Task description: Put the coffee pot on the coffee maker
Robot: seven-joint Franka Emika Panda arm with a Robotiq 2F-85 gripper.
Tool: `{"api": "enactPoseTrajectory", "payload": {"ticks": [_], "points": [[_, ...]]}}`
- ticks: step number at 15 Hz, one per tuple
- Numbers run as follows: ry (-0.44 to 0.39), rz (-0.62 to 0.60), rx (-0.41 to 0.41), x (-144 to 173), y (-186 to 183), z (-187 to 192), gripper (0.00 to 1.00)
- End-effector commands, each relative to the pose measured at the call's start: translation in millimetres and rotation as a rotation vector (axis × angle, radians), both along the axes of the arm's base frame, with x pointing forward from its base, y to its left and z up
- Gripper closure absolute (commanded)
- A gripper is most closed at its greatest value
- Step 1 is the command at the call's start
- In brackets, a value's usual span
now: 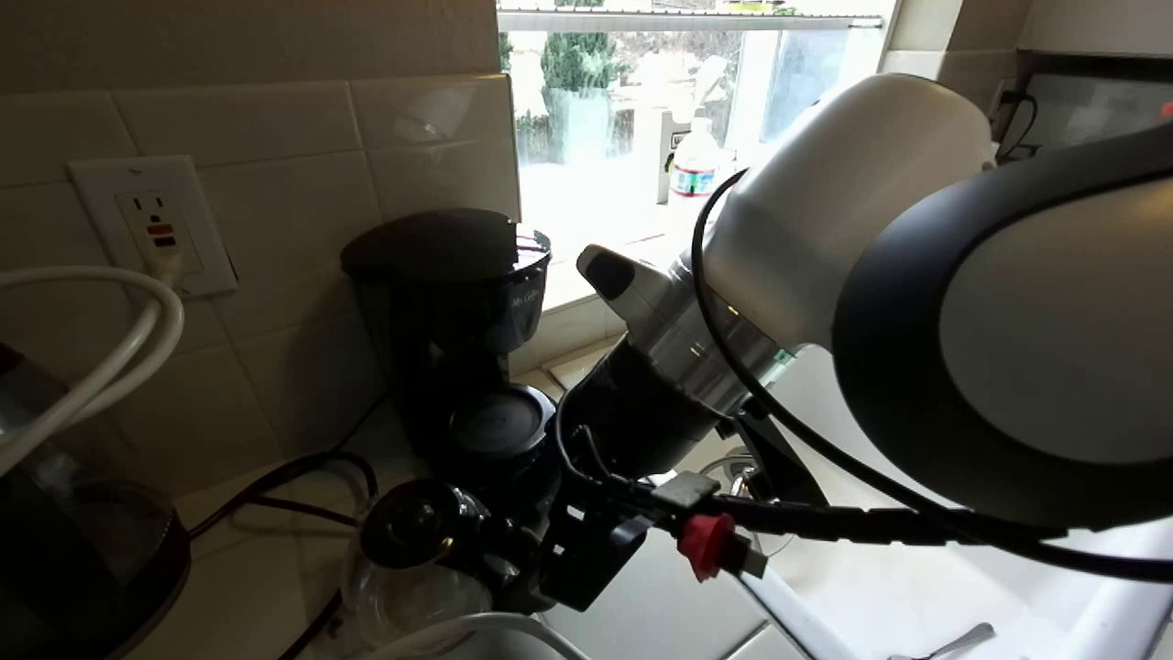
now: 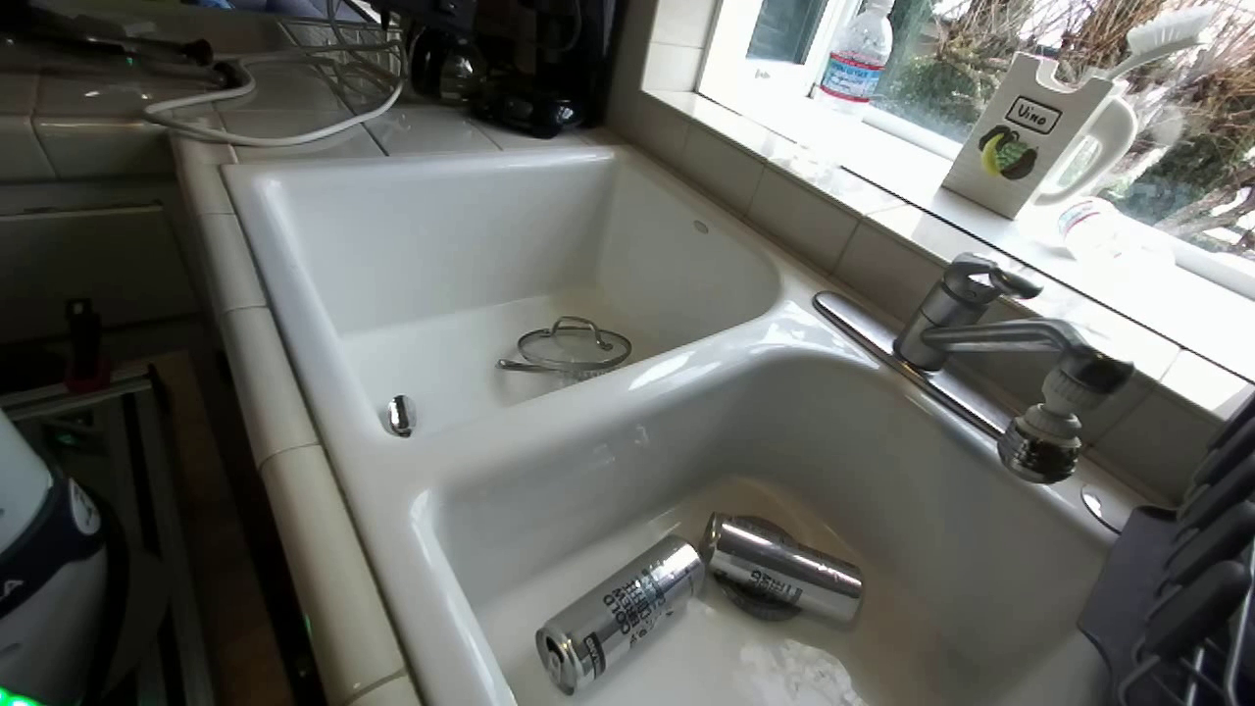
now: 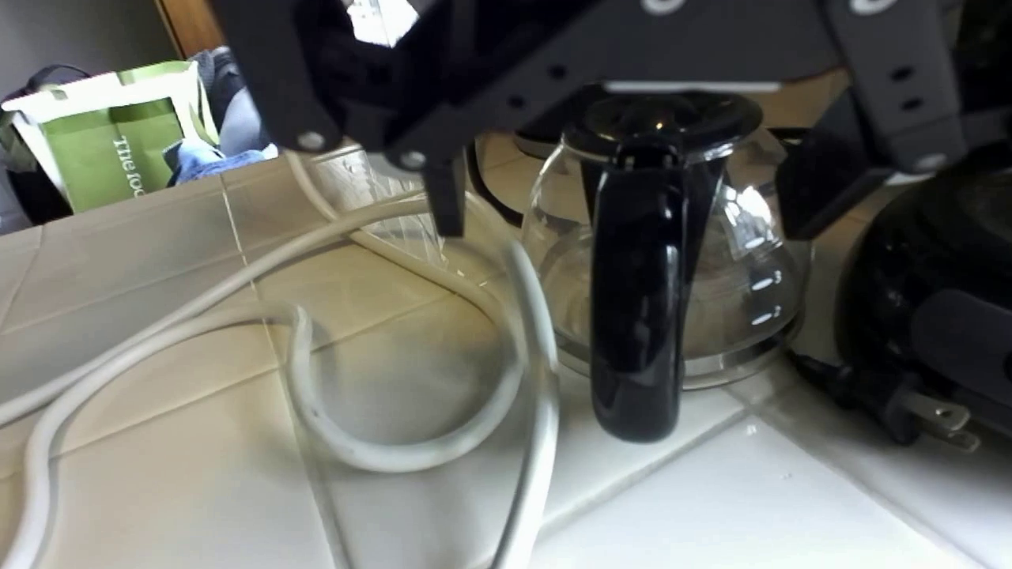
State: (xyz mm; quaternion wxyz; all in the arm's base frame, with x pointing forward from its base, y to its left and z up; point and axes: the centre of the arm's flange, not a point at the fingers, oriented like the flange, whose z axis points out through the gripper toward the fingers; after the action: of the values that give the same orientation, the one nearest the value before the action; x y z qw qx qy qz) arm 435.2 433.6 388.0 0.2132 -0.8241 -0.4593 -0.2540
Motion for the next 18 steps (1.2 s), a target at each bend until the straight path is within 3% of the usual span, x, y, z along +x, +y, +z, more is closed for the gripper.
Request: {"api": "enactPoseTrajectory", "payload": {"ticks": [1, 9, 13, 14, 16, 18], "points": [[0.028, -0.105, -0.037, -7.0, 14.5, 0.4, 0.0], [0.006, -0.233, -0.081, -1.6, 27.9, 3.5, 0.0], [-0.005, -0.253, -0.077, 1.7, 38.2, 2.2, 0.05], [-0.006, -0.256, -0.08, 2.5, 40.7, 1.8, 0.28], [0.002, -0.256, -0.079, 3.4, 45.8, -0.2, 0.32], [0.014, -0.258, -0.078, 3.1, 49.2, -2.4, 0.48]]}}
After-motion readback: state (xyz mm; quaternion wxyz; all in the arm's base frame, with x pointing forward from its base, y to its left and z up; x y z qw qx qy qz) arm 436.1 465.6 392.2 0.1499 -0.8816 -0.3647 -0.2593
